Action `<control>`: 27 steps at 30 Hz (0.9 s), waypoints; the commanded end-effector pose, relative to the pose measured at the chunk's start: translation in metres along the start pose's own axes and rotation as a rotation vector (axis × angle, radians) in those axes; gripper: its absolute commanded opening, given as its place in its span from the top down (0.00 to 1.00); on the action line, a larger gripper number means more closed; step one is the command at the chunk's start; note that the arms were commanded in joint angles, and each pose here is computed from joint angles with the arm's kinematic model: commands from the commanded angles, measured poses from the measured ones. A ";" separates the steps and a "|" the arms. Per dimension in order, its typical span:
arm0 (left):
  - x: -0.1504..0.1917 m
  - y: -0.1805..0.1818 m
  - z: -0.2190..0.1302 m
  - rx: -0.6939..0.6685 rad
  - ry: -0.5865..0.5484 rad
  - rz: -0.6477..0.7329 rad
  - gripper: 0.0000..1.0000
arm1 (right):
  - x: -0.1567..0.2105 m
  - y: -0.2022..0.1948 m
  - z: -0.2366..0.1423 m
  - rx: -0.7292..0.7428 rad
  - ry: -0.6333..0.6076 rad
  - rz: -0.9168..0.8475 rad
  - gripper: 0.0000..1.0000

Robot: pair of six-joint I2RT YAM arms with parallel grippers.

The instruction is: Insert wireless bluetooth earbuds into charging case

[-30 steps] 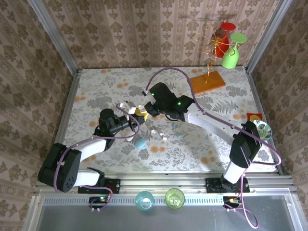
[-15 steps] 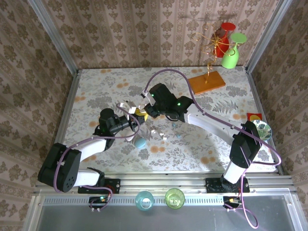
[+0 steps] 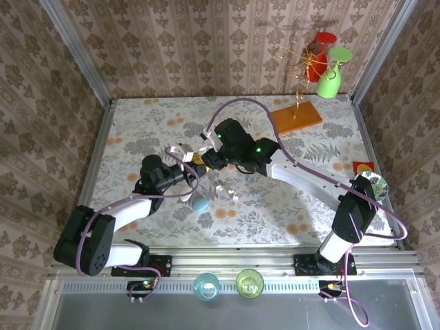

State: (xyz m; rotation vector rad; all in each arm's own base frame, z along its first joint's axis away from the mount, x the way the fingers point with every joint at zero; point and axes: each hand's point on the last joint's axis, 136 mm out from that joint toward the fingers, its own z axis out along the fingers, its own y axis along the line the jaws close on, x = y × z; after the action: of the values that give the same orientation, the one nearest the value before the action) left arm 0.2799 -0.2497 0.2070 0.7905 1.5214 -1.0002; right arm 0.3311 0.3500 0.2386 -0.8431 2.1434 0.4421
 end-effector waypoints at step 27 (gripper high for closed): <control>-0.036 -0.015 -0.005 0.085 -0.196 0.341 1.00 | 0.085 -0.076 -0.017 -0.004 0.122 0.535 0.30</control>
State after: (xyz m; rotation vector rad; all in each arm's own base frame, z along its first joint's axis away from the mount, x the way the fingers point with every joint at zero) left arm 0.2746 -0.2539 0.2288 0.9422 1.2071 -0.8737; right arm 0.3406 0.2629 0.2259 -0.3211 2.2776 0.7855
